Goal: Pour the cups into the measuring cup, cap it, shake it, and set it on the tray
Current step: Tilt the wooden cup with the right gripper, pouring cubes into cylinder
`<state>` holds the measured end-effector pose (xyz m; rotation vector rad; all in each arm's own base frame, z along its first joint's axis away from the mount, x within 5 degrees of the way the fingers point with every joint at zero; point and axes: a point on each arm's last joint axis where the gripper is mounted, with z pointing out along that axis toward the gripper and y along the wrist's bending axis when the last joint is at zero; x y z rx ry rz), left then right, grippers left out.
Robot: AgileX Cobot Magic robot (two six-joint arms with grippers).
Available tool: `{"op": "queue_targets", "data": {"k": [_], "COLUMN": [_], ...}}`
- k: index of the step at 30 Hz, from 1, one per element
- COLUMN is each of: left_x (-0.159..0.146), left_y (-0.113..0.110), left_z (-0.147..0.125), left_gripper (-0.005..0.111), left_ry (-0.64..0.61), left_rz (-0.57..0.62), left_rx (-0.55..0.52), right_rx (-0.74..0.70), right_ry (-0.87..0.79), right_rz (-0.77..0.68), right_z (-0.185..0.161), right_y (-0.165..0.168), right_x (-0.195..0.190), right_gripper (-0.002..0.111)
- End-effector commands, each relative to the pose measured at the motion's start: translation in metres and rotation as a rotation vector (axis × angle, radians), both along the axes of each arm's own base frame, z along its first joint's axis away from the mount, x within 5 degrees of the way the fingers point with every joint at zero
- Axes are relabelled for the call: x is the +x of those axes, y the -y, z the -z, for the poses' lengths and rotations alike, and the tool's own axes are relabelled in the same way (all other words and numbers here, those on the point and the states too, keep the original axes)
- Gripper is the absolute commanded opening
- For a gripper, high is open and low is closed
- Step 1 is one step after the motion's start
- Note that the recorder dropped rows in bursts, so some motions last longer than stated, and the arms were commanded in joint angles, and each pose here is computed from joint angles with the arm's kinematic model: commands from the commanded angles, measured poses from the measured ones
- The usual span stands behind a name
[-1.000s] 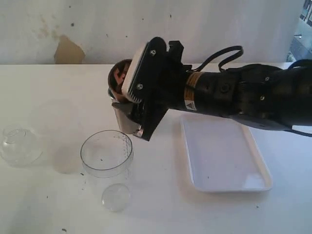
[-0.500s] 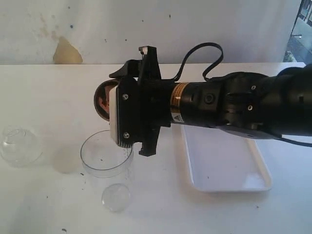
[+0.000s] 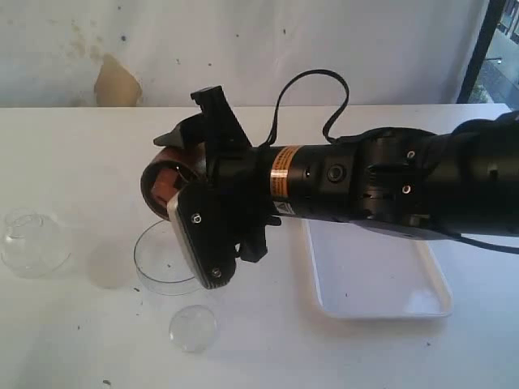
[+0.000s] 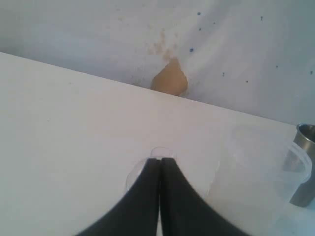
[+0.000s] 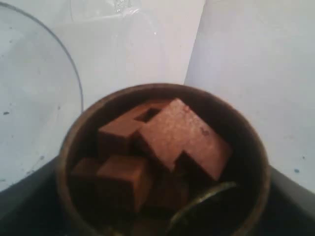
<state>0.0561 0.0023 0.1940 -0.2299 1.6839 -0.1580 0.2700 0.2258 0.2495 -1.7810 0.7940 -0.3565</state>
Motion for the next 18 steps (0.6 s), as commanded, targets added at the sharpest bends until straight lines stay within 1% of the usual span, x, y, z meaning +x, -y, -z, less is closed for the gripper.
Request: {"op": "queue_targets", "data": {"k": [1, 15, 18], "left_x": [-0.0002, -0.0002, -0.0002], "left_y": [0.0000, 0.0000, 0.0000], "left_z": [-0.0016, -0.0016, -0.0016], "left_gripper": [0.001, 0.001, 0.001], "left_ry": [0.019, 0.019, 0.019], "left_rz": [0.000, 0.000, 0.000], "left_rx": [0.004, 0.004, 0.004], "right_rx": [-0.049, -0.196, -0.202], "right_ry": [0.101, 0.304, 0.316], "right_rz": [-0.047, -0.147, -0.151], "right_z": [-0.0061, -0.0071, -0.0074], "right_y": [-0.0010, -0.0019, -0.0020], "right_x": [-0.0005, -0.0010, -0.0010], "right_gripper": [0.000, 0.000, 0.000]}}
